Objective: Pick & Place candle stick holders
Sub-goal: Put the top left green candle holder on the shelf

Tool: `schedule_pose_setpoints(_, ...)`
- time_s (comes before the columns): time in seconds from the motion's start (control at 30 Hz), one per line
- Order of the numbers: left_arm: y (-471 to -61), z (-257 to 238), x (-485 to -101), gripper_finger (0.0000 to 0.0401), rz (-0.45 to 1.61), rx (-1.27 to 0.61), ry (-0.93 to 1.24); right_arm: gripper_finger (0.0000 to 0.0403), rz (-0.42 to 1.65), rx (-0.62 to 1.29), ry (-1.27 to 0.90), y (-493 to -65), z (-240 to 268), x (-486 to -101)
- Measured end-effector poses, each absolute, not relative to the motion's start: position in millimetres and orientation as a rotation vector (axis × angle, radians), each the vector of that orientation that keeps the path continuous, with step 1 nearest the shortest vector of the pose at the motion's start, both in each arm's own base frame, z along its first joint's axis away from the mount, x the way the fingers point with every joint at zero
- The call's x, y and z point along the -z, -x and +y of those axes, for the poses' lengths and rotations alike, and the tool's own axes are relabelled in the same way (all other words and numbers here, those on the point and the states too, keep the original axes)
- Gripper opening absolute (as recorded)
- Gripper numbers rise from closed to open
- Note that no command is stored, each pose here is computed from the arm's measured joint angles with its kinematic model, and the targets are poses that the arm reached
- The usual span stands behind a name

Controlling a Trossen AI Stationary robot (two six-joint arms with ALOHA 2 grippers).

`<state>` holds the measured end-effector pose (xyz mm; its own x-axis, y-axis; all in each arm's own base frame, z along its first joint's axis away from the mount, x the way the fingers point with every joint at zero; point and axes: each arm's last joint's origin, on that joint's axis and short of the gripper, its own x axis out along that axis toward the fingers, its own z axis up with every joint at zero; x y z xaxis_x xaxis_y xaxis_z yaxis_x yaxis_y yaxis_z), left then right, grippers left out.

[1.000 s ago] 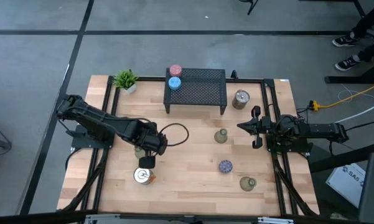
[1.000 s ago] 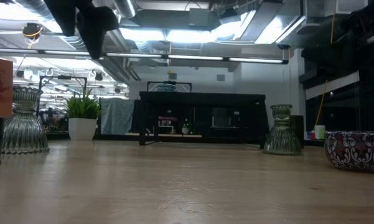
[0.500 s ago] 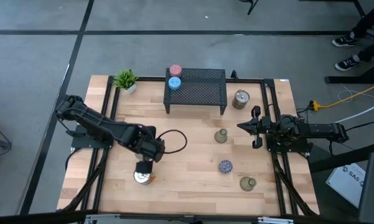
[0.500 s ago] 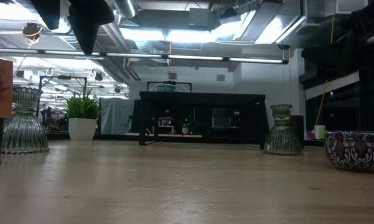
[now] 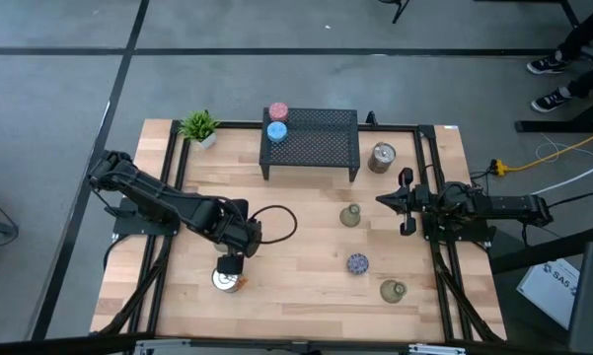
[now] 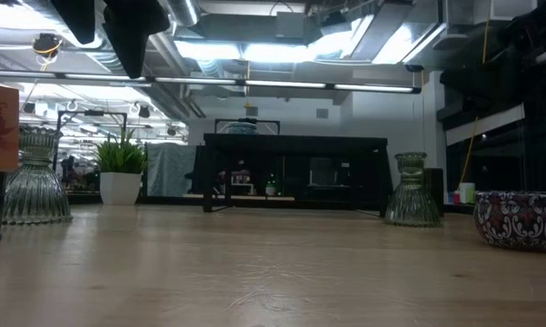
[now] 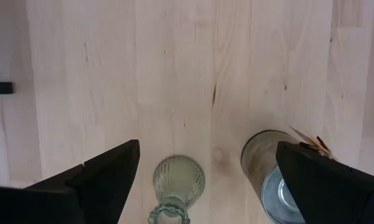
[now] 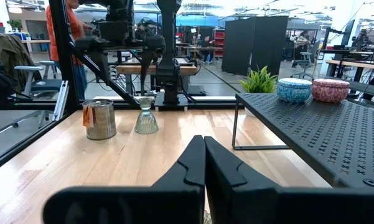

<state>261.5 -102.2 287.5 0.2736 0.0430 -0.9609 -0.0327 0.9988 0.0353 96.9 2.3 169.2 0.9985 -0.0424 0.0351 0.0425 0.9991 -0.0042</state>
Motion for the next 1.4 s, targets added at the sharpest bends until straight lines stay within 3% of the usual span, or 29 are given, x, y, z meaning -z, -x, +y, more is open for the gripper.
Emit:
schedule_pose_setpoints(0.8,-262.0,-100.1,-287.6,0.0375,1.276,-0.078,-0.069,0.0,-0.035,0.043,0.005,-96.9,2.3,-169.3)
schedule_pose_setpoints(1.13,-256.0,-83.7,-287.4,0.0375,1.375,-0.102,-0.107,0.0,-0.036,0.043,0.005,-96.9,2.3,-169.3)
schedule_pose_setpoints(1.4,-246.5,-75.8,-304.2,0.0375,1.286,-0.102,-0.149,0.0,-0.036,0.043,0.005,-96.9,2.3,-169.4)
